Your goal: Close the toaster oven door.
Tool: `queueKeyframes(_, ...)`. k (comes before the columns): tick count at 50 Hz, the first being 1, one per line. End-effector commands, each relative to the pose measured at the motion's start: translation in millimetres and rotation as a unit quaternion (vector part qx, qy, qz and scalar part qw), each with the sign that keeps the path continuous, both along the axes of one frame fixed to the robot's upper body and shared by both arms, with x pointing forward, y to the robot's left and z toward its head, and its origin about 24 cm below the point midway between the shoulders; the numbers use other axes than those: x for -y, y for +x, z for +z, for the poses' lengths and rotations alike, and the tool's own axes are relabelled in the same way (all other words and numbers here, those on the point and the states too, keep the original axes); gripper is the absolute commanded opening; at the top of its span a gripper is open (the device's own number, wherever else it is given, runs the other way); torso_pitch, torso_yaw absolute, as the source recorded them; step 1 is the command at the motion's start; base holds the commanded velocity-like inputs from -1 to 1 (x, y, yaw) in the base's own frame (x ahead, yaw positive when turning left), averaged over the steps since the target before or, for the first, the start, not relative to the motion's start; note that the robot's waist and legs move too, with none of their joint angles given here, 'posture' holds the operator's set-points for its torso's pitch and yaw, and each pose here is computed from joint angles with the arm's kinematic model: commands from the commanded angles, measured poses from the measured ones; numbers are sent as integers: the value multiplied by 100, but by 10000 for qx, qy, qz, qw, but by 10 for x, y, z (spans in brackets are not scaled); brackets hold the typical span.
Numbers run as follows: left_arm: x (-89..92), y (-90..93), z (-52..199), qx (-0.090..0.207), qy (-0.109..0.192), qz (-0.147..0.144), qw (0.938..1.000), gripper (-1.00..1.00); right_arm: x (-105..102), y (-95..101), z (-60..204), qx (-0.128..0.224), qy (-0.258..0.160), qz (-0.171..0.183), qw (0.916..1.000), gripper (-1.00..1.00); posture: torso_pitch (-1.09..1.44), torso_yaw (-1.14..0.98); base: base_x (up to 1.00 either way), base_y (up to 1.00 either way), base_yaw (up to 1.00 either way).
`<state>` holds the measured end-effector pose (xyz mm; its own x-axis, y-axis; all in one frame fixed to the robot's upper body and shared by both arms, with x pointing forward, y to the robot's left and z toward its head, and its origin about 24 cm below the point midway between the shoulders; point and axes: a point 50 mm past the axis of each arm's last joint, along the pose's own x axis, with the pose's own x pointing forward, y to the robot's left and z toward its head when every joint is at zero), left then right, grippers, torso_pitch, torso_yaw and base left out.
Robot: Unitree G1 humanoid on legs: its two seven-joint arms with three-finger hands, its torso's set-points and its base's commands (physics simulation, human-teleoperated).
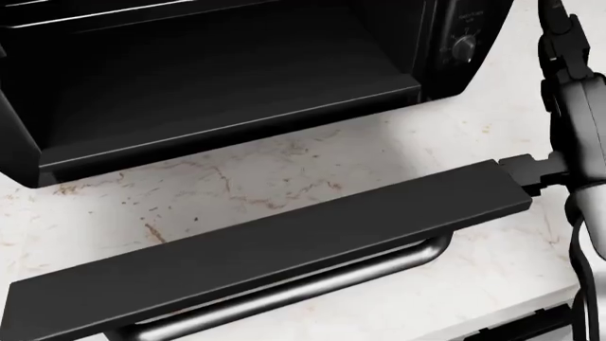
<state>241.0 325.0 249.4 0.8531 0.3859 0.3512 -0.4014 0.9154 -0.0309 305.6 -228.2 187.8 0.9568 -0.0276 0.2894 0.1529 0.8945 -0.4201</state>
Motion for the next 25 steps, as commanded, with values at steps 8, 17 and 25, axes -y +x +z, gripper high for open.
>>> queueKeyframes(8,18,-63,166,389,227,25,9990,100,-126,-71,324,637,637,418,9951,100,0,0,0,0,0)
queueKeyframes(17,13,-69,171,394,231,35,9990,100,-158,-65,378,701,920,491,9921,100,0,0,0,0,0)
queueKeyframes(25,13,-62,167,391,223,39,9990,100,-176,-78,469,813,1207,511,9880,100,0,0,0,0,0)
